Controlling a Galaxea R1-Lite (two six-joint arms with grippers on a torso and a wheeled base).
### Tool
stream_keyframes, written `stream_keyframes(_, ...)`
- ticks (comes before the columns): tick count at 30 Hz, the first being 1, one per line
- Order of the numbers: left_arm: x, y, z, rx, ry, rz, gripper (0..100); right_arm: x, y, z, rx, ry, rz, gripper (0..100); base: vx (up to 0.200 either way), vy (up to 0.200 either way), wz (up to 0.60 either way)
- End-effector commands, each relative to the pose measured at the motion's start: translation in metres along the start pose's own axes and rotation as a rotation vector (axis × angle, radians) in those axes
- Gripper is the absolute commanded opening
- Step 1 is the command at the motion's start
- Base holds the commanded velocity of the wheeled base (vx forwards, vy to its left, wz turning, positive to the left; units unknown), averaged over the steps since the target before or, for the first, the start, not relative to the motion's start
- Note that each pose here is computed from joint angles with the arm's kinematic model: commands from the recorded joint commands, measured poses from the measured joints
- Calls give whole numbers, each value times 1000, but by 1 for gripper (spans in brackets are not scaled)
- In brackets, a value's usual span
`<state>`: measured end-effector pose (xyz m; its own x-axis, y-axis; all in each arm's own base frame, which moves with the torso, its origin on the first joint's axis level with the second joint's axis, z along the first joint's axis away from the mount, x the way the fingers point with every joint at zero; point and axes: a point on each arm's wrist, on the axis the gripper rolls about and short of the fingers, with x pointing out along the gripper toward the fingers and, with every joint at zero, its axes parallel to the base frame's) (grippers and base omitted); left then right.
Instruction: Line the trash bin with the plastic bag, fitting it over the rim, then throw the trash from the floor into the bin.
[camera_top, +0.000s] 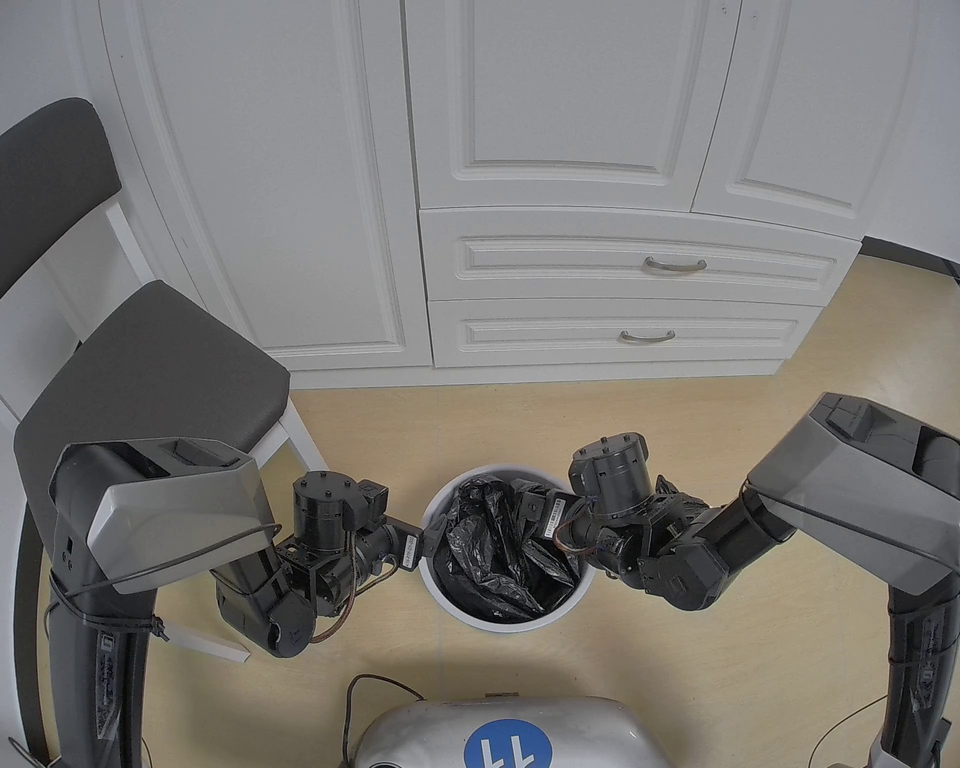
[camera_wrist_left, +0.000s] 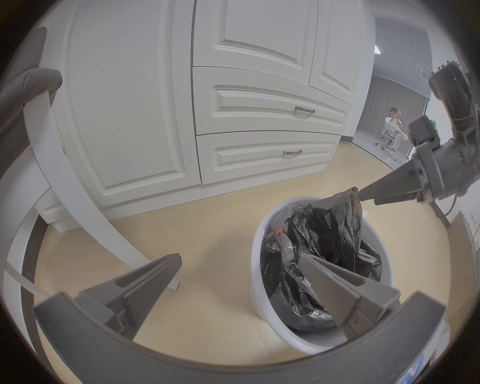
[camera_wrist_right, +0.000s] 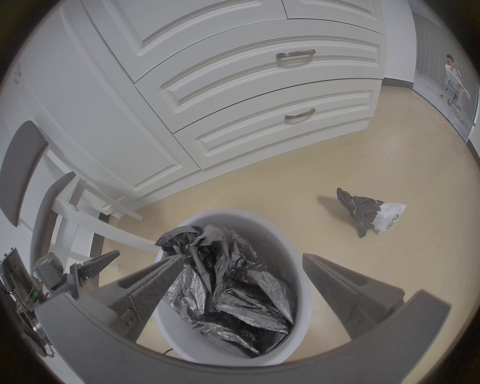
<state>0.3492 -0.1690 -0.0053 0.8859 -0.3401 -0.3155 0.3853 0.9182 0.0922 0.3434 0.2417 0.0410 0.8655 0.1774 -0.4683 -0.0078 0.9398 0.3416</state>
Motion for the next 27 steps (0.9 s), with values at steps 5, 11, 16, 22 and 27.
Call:
stream_keyframes(5, 0, 0, 0, 0, -1, 1, 100, 13, -10, -1, 2, 0, -35, 100, 0, 0, 0)
stream_keyframes(11, 1, 0, 0, 0, -3, 2, 100, 23, -12, -6, 8, 5, -43, 100, 0, 0, 0)
stream_keyframes(16, 1, -1, 1, 0, -6, 0, 100, 44, -8, -24, 31, -4, -28, 100, 0, 0, 0)
stream_keyframes(22, 2, -1, 1, 0, -9, -1, 100, 61, -5, -32, 67, -74, -26, 100, 0, 0, 0)
stream_keyframes(27, 2, -2, 1, 0, -32, -1, 100, 65, -3, -40, 72, -90, -8, 100, 0, 0, 0)
